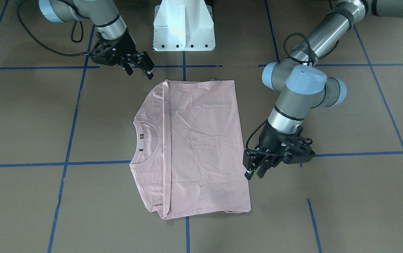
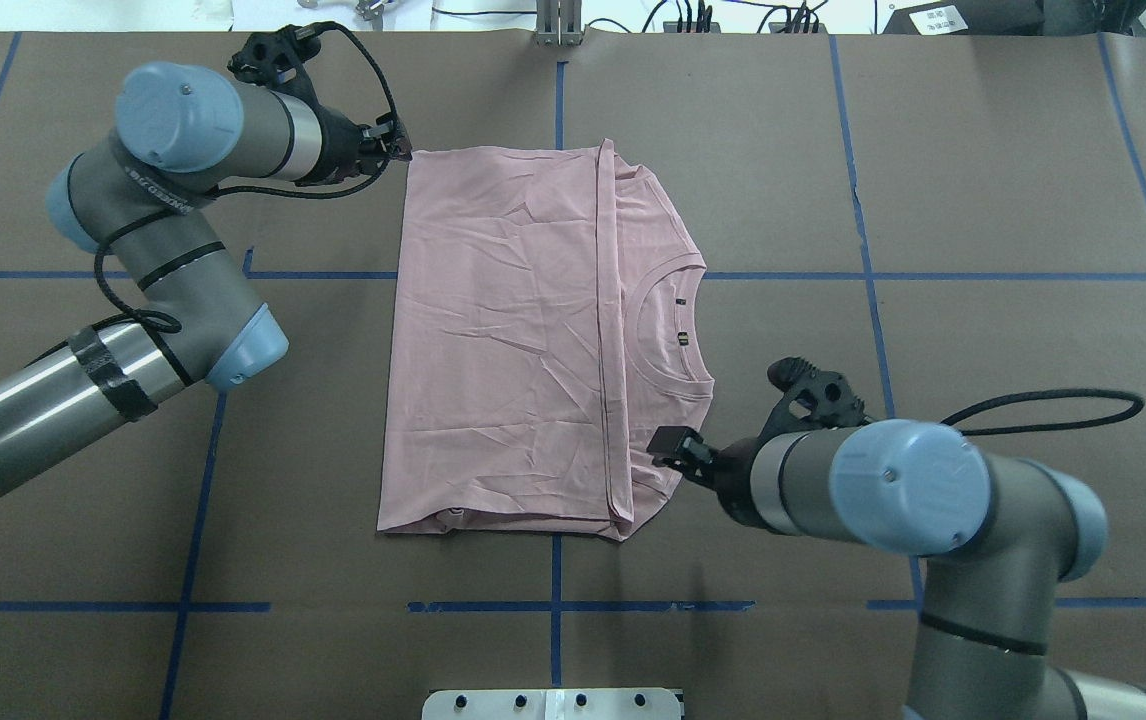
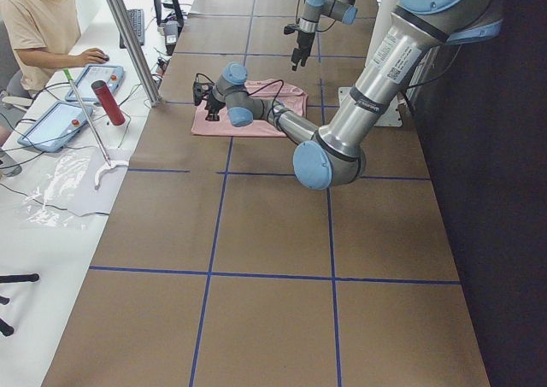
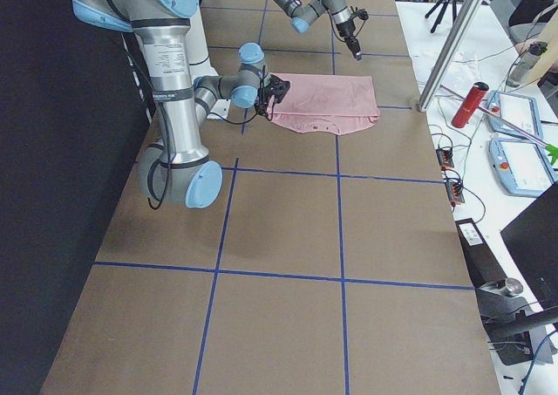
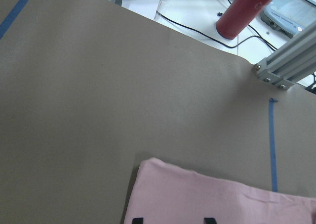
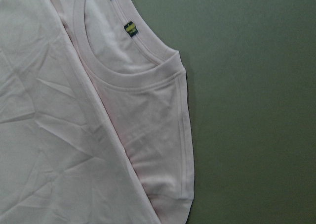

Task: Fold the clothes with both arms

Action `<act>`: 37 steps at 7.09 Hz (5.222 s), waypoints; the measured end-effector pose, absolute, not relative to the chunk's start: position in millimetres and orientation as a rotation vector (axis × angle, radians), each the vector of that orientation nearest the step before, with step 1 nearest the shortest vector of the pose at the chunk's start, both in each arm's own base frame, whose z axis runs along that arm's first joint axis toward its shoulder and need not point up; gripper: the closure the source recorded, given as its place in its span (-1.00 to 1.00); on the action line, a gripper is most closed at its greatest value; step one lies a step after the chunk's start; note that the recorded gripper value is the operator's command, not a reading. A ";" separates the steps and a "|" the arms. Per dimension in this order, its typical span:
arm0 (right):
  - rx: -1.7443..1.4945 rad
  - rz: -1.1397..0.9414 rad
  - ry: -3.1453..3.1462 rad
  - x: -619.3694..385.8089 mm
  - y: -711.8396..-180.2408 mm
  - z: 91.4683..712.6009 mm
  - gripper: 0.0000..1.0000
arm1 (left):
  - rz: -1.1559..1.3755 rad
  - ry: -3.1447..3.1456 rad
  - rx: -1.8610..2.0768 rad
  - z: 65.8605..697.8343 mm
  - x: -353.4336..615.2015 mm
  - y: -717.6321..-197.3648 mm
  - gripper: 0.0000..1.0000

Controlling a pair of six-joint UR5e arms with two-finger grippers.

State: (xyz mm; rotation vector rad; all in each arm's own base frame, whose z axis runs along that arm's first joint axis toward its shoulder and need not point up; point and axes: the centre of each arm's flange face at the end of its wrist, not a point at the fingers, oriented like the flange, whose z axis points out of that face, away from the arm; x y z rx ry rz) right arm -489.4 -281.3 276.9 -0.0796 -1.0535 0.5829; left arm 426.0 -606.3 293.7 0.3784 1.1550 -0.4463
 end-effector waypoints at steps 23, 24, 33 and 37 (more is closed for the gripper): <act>-0.091 0.732 -1.005 -529.1 -265.2 265.1 1.00 | -0.592 1.153 -0.075 276.4 464.9 -346.4 -0.05; -0.091 0.731 -1.005 -528.4 -264.1 265.7 1.00 | -0.609 1.114 -0.137 282.0 485.8 -317.8 -0.05; -0.093 0.728 -1.005 -527.7 -261.9 265.8 1.00 | -0.672 0.977 -0.211 325.2 517.8 -284.0 -0.14; -0.096 0.726 -1.016 -523.9 -261.0 260.8 1.00 | -0.664 0.956 -0.216 327.6 522.6 -277.3 0.99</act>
